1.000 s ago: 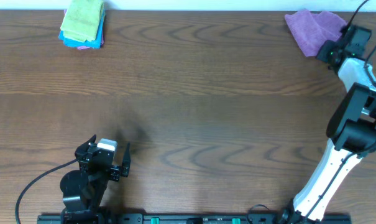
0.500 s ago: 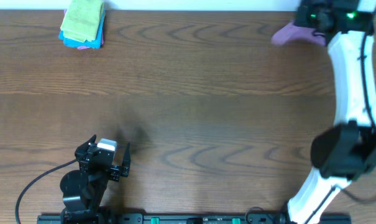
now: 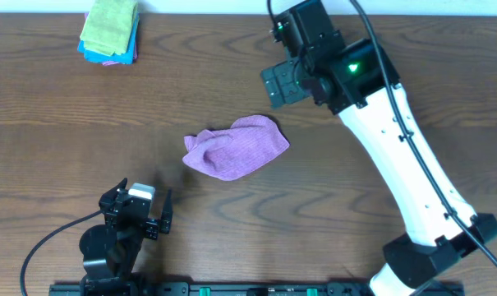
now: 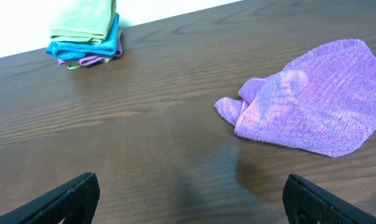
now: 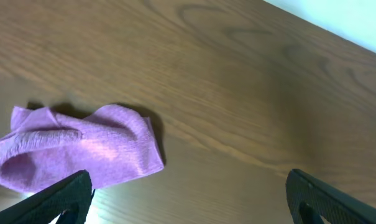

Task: Fold the cloth
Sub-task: 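Lift the pink cloth with the right gripper and drop it mid-table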

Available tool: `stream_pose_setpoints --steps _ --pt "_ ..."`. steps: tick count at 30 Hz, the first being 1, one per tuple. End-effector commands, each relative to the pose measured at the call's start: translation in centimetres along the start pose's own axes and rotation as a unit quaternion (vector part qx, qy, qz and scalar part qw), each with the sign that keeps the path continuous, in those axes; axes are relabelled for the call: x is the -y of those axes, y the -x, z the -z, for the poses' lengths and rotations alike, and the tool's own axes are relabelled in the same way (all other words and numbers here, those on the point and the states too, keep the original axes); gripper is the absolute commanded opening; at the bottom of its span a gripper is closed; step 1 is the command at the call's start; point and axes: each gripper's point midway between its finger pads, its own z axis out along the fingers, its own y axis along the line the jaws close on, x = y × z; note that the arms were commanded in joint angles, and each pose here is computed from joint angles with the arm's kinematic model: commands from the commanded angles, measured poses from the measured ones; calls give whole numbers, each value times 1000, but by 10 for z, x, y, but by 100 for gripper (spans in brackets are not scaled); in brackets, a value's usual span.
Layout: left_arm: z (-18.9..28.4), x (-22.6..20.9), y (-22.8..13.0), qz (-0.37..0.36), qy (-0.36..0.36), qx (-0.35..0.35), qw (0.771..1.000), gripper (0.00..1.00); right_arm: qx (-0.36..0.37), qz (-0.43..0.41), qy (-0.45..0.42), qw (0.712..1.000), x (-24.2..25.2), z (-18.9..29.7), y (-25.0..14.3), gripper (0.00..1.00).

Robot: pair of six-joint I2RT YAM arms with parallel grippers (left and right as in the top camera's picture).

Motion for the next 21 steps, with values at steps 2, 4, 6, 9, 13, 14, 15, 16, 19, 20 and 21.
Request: stream_pose_setpoints --steps 2,4,6,9,13,14,15,16,19,20,21 --pt "-3 2 -9 -5 -4 -10 1000 95 -43 6 41 998 -11 -28 -14 94" --pt "-3 2 -9 -5 -4 -10 1000 95 -73 17 67 995 -24 -50 -27 90" --pt "-3 2 -9 -5 -4 -10 1000 95 -115 35 67 991 -30 -81 -48 91" --pt "-3 2 -9 -5 -4 -10 1000 95 -171 50 72 981 -37 -119 -82 89" --pt "-3 2 -9 -5 -4 -10 1000 95 -189 81 143 968 -59 -155 -109 90" --pt "-3 2 -9 -5 -4 -10 1000 95 -183 73 146 969 -57 -167 -113 92" --pt "-3 2 -9 -5 -4 -10 1000 95 -174 68 155 970 -52 -175 -113 95" --pt "-3 2 -9 -5 -5 -9 1000 95 -165 71 183 967 -53 -177 -113 95" --pt "-3 2 -9 -5 -5 -9 1000 95 -134 65 268 952 -50 -178 -106 95" --pt "-3 2 -9 -5 -5 -9 1000 95 -128 61 282 949 -47 -179 -105 95" --pt "-3 2 -9 -5 -4 -10 1000 95 -120 56 301 944 -44 -180 -103 95"
